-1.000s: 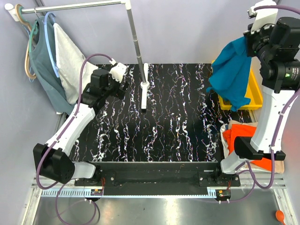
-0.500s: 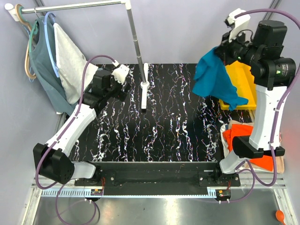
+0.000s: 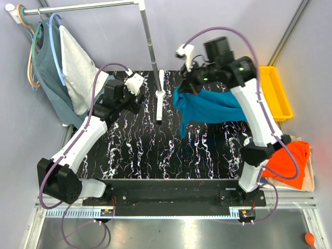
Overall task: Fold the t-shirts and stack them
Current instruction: Move the tshirt to the center of the board
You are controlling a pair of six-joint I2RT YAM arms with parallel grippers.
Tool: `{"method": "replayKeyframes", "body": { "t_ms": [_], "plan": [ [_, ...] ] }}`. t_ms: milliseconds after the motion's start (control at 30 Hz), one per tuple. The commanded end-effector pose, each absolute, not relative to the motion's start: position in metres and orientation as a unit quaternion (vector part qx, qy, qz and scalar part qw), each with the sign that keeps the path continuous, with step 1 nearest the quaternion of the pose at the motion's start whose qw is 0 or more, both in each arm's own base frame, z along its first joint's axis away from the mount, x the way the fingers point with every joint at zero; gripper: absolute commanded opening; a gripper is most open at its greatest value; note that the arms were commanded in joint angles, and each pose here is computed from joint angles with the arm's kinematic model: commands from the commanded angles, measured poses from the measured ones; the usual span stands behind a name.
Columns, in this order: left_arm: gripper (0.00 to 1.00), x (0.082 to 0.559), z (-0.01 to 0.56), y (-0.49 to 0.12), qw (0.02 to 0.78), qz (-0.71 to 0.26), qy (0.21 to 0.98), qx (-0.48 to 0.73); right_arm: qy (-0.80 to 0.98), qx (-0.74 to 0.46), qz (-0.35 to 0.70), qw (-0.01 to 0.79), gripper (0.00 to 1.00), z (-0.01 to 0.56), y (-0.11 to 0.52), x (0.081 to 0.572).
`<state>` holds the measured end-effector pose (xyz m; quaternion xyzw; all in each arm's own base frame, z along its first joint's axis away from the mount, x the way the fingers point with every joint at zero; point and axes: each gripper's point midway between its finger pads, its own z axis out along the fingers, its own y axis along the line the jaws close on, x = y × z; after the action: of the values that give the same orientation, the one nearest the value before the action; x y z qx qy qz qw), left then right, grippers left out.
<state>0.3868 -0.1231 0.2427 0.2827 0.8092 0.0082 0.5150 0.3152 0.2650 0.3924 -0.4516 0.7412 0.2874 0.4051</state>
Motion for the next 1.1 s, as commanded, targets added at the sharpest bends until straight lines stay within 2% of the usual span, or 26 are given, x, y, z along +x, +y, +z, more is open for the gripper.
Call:
{"method": "replayKeyframes", "body": {
  "t_ms": [0, 300, 567, 1067],
  "plan": [
    [0.99, 0.381, 0.251, -0.111, 0.532, 0.030, 0.805, 0.260, 0.714, -0.493, 0.307, 0.391, 0.00, 0.382, 0.308, 0.313],
    [0.99, 0.358, 0.229, -0.081, 0.538, 0.083, 0.806, 0.233, 0.723, -0.503, 0.331, 0.339, 0.00, 0.326, 0.349, 0.339],
    [0.99, 0.339, 0.213, -0.055, 0.537, 0.130, 0.807, 0.208, 0.720, -0.517, 0.327, 0.329, 0.00, 0.289, 0.390, 0.347],
    [0.99, 0.323, 0.238, -0.040, 0.569, 0.136, 0.796, 0.157, 0.693, -0.554, 0.325, 0.326, 0.00, 0.250, 0.468, 0.334]
  ]
}}
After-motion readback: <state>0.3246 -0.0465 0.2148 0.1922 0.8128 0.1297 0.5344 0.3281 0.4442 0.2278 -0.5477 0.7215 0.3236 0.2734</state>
